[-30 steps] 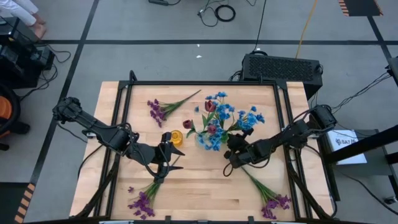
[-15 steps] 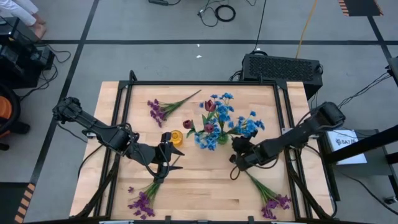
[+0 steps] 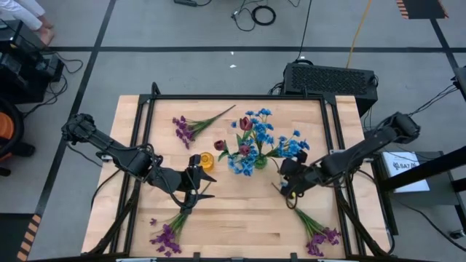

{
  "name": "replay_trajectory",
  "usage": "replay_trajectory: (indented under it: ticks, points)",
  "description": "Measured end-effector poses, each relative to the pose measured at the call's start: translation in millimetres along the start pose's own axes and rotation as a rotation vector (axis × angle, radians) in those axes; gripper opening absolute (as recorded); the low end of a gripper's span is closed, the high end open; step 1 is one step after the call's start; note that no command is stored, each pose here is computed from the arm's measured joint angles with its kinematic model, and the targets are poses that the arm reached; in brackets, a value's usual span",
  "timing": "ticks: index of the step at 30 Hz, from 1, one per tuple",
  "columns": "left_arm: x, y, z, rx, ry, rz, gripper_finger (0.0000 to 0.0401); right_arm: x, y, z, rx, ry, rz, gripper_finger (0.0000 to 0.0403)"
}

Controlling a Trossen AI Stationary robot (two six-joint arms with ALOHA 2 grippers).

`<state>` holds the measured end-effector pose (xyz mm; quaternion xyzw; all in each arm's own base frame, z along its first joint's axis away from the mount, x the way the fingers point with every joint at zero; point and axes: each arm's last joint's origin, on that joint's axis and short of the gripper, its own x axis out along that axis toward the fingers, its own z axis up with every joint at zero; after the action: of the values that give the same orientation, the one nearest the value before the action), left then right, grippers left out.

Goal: Sort flowers into vase by color
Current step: Put the bottom left purple flowers into the yellow vase

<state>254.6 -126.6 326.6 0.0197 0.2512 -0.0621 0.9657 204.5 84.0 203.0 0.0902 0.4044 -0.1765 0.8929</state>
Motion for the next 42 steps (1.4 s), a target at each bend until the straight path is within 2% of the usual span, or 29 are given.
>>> replay_trajectory:
  ticks: [9, 17, 22, 28, 33, 36, 42]
  points:
    - [0, 0, 0, 0.0, 0.001, 0.0, 0.0238, -16, -6, -12, 0.028, 0.169, 0.081, 0.0]
    - [0, 0, 0, 0.0, 0.0, 0.0, 0.0238, -44, -9, -13, 0.05, 0.133, 0.212, 0.0]
    - [0, 0, 0, 0.001, 0.001, 0.0, 0.0238, -67, -10, -10, 0.051, 0.041, 0.299, 0.0]
    - [0, 1, 0, 0.027, -0.003, 0.023, 0.0238, -111, -5, 10, -0.002, -0.175, 0.355, 0.0]
    - [-1, 4, 1, -0.002, -0.019, 0.118, 0.0238, -149, 4, 33, -0.072, -0.406, 0.32, 0.0]
    - [-5, 5, 0, -0.033, -0.014, 0.13, 0.0238, -164, 9, 42, -0.081, -0.51, 0.272, 0.0]
    - [-5, 3, -10, -0.057, 0.074, 0.135, 0.0238, -166, 24, 40, -0.123, -0.535, 0.266, 0.0]
